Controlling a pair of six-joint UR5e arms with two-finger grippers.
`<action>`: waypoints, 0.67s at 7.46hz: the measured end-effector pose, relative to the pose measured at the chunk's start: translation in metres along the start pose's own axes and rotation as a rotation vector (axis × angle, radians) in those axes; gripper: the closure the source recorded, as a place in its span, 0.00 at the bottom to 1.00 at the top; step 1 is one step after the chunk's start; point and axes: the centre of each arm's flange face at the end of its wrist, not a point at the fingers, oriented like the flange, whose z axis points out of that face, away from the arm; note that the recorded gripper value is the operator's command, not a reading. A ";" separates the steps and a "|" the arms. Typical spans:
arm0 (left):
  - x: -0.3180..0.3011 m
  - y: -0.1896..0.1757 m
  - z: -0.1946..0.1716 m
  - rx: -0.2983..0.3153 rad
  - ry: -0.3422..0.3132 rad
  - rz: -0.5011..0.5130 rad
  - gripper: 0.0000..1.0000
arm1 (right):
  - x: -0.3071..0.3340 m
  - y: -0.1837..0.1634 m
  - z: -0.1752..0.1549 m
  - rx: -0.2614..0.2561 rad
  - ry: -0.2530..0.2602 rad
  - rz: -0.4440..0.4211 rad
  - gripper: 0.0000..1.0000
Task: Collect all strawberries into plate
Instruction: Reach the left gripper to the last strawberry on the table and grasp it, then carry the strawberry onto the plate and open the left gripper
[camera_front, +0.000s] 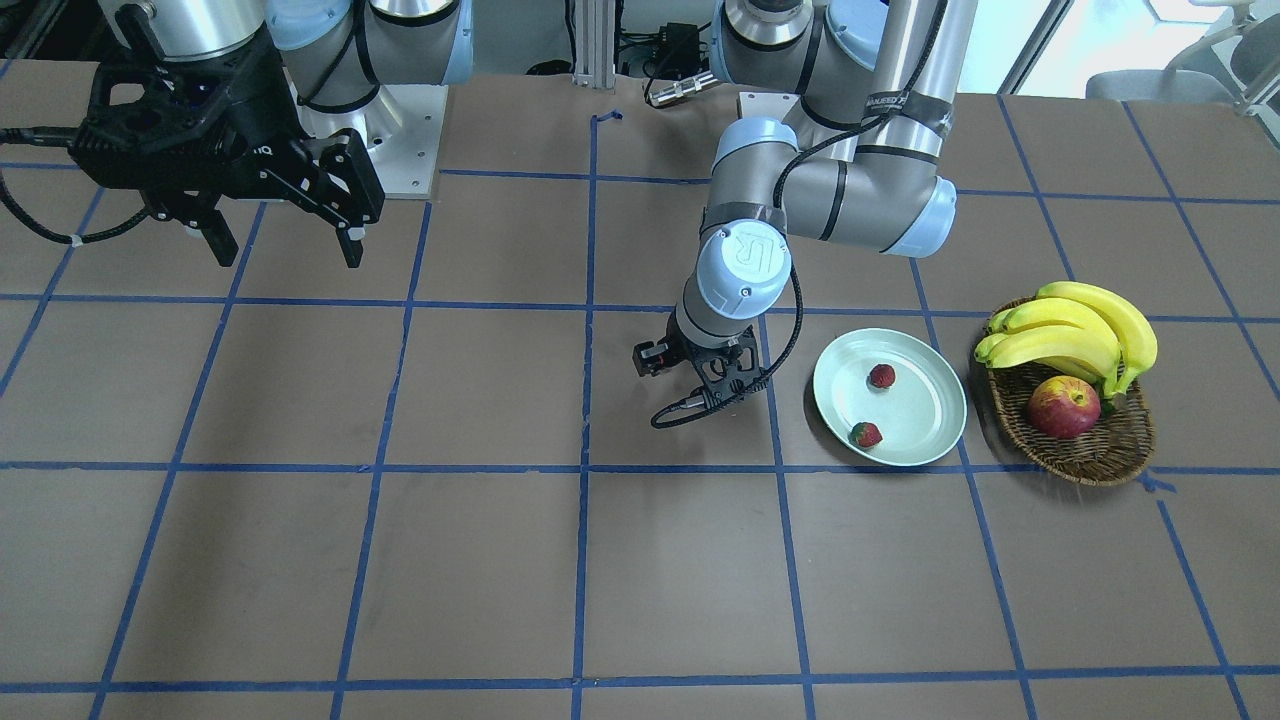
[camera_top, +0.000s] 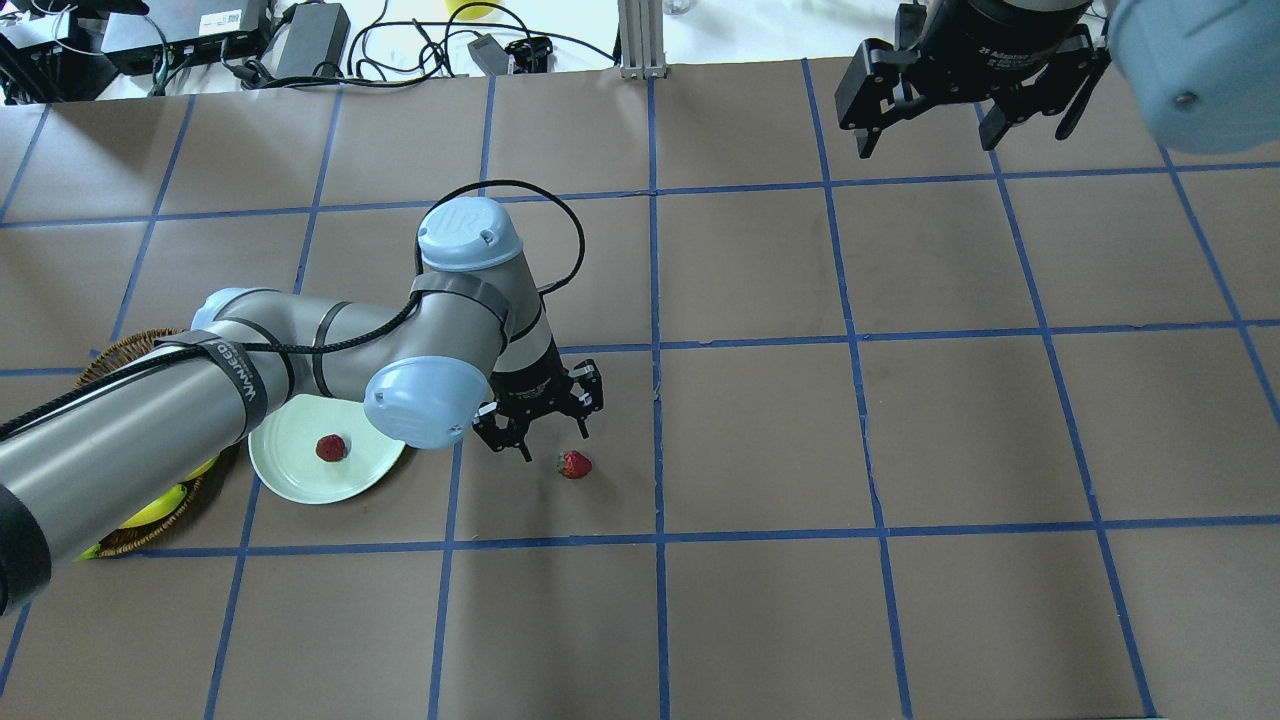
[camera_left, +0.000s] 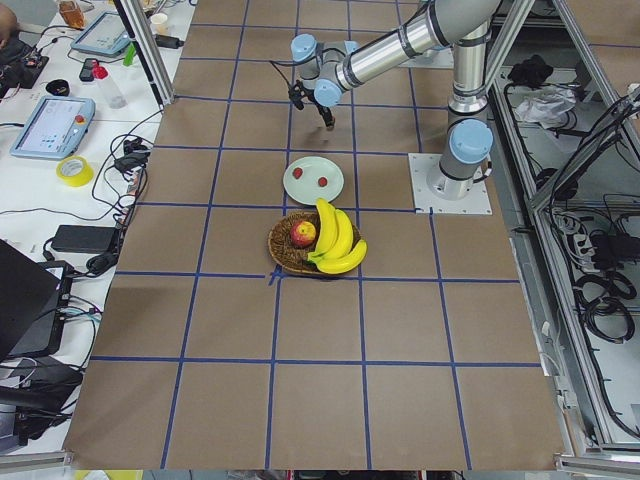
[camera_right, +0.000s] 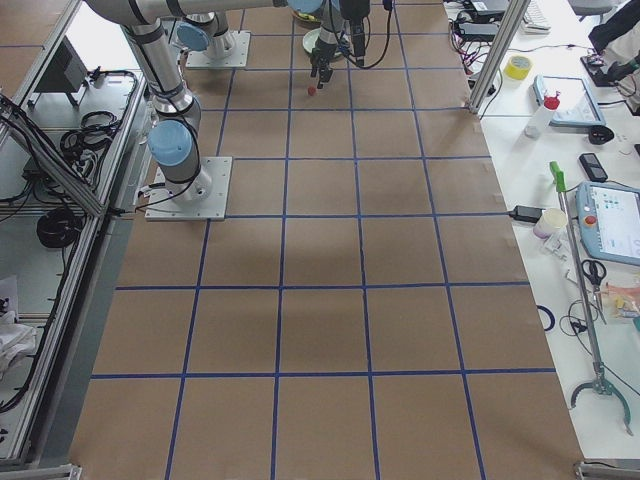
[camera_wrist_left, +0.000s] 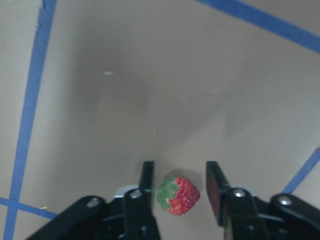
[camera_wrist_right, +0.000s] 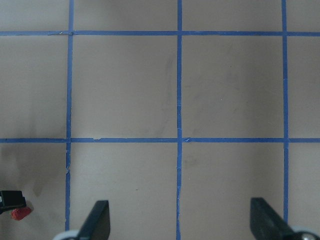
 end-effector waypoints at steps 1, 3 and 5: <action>-0.001 0.003 0.007 -0.011 -0.007 0.004 0.40 | 0.000 0.000 0.000 0.000 0.000 0.000 0.00; 0.001 0.006 0.011 -0.019 -0.010 0.008 0.95 | 0.000 0.000 0.000 0.000 0.000 0.000 0.00; 0.004 0.009 0.014 -0.039 0.009 0.007 1.00 | 0.000 0.000 0.000 0.000 0.000 0.000 0.00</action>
